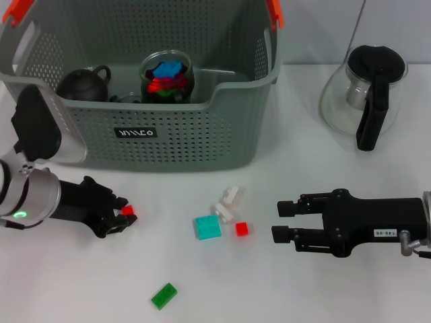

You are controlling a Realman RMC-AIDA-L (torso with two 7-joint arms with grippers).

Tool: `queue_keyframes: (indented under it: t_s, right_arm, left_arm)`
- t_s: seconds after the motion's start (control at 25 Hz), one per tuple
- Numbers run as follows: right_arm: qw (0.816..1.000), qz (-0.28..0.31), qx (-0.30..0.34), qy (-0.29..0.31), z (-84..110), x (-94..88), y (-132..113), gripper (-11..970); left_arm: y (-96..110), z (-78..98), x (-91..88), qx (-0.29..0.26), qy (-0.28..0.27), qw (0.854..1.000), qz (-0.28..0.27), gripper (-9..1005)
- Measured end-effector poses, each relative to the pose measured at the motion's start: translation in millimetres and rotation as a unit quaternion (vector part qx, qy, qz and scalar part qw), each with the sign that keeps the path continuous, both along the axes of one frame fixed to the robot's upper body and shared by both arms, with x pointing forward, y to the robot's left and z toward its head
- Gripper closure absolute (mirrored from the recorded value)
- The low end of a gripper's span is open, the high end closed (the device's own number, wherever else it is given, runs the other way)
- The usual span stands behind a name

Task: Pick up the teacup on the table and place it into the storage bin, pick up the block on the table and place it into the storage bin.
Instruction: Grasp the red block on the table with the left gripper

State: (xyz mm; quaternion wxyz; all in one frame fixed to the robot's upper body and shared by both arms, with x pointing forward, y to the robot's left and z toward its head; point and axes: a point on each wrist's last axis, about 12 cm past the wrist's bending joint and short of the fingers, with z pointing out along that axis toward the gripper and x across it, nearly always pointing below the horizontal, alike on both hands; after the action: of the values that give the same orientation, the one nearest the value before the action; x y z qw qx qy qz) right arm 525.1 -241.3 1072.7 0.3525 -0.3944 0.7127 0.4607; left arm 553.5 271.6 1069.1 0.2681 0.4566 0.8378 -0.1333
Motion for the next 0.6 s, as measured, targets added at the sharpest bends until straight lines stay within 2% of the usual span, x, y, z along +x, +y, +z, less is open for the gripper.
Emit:
queue_keyframes:
  t_s: [0.6]
  right_arm:
    - [1.0,0.001,0.001,0.001,0.2,-0.2,0.2,382]
  left_arm:
    - [-3.1,0.7,0.4,0.004,0.004,1.0,0.001,787]
